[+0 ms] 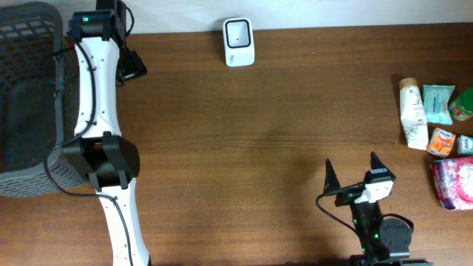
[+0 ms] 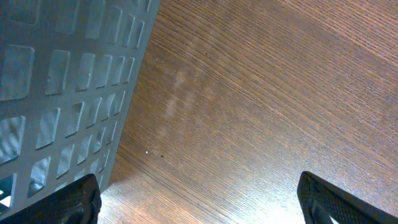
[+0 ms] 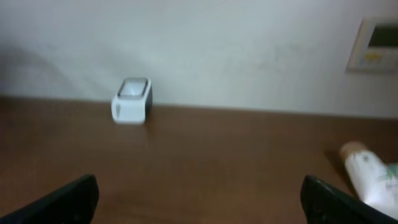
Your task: Scan the item barcode
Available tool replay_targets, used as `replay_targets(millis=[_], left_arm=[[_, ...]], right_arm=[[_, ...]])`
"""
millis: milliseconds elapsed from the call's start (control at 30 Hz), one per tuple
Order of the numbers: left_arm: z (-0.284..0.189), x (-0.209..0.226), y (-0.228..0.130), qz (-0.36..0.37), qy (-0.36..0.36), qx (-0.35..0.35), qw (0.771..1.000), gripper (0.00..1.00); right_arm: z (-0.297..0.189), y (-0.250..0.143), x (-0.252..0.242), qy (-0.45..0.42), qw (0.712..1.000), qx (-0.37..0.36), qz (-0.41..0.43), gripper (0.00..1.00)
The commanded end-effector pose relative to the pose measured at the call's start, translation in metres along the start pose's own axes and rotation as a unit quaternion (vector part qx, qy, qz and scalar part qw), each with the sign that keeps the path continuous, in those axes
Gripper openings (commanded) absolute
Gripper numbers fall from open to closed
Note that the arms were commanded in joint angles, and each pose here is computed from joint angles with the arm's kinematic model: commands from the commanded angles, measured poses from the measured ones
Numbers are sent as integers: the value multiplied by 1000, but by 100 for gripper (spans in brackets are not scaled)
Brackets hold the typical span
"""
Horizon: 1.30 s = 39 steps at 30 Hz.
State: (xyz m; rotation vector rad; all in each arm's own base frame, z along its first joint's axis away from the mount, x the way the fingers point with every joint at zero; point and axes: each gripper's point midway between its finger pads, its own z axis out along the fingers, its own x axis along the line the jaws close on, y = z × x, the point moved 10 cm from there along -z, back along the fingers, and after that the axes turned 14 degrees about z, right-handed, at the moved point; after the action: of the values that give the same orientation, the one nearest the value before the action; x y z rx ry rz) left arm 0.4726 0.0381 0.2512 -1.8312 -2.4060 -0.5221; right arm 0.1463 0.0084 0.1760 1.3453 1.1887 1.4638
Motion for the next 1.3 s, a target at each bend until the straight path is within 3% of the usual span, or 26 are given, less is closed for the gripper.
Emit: replay_targets(millis=[0, 833, 900, 1067, 1167, 1267], left_arm=[[-3, 5, 1, -10, -2, -4, 1000, 99], [-10, -1, -4, 0, -3, -1, 1000, 99], [-26, -6, -6, 4, -10, -21, 1000, 99], [-127, -25, -26, 11, -69, -179, 981, 99], [-155, -33, -65, 42, -96, -238, 966, 99], [-147, -31, -120, 87, -106, -267, 954, 99]], right_arm=[[0, -11, -1, -1, 1000, 31, -4, 99], [0, -11, -1, -2, 1000, 29, -4, 99], [0, -11, -1, -2, 1000, 29, -4, 99], [0, -11, -1, -2, 1000, 29, -4, 99], [0, -11, -1, -2, 1000, 29, -4, 99], [0, -11, -1, -2, 1000, 29, -4, 99]])
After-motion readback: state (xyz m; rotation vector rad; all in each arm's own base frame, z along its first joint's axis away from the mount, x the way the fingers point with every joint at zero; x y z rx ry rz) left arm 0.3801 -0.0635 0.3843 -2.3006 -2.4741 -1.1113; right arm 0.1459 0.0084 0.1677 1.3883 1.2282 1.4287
